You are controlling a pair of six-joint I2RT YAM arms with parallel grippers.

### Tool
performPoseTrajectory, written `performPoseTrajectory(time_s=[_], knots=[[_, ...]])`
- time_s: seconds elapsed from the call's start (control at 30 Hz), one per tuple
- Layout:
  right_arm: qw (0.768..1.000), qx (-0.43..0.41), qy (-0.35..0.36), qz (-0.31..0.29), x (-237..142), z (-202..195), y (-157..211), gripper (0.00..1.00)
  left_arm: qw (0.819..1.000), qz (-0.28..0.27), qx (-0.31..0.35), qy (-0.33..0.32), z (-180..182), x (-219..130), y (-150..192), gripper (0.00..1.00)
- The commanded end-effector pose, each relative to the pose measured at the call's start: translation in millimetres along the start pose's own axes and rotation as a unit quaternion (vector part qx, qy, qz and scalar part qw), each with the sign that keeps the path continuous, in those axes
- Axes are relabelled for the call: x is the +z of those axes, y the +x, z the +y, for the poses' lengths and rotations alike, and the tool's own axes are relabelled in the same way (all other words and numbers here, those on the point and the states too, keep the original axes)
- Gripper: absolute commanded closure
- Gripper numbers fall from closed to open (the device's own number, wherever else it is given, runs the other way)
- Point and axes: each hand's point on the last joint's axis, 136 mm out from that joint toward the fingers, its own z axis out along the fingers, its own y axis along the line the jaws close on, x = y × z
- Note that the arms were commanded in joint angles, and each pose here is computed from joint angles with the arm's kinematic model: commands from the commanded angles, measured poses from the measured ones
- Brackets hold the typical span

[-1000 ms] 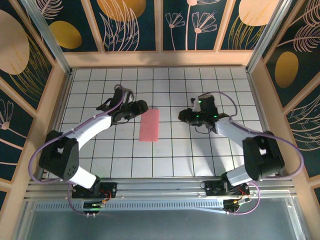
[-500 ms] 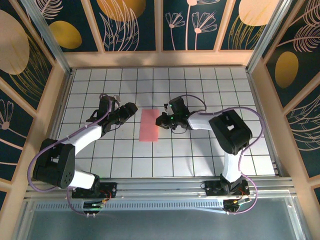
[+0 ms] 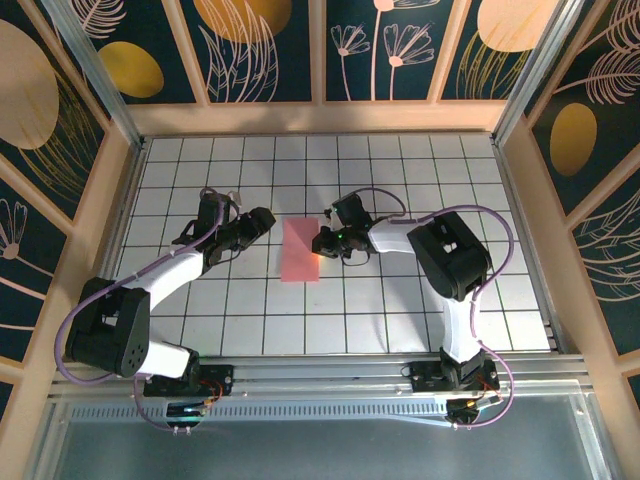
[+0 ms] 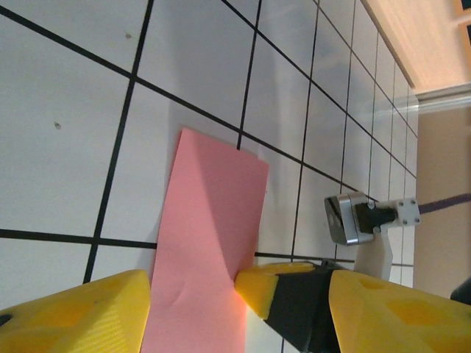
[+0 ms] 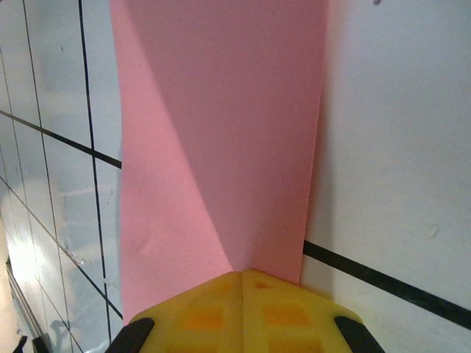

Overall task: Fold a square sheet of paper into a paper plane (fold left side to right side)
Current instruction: Move the paper to the center of the table, then third fold the triangle at the center of the table.

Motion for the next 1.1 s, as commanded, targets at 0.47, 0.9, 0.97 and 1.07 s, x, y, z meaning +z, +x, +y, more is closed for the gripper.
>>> performPoseTrajectory(time_s=[0.47,0.9,0.97,1.07], knots=[[0.998,-0.009,0.057,0.024,-42.7,-66.1,29.0,1.00,0.985,0.170,0.017,0.007,2.5,46.5,88.0,0.53],[0.998,-0.014,0.052,0.021,-42.1,-64.7,27.8,1.00,0.974,0.224,0.019,-0.009,6.9,78.6,113.9,0.70],[0.998,-0.014,0.053,0.021,-42.4,-65.1,27.7,1.00,0.973,0.228,0.019,-0.008,6.4,81.6,115.5,0.71],[0.998,-0.014,0.052,0.021,-42.4,-65.2,27.8,1.00,0.972,0.233,0.019,-0.008,6.3,85.1,118.3,0.71]])
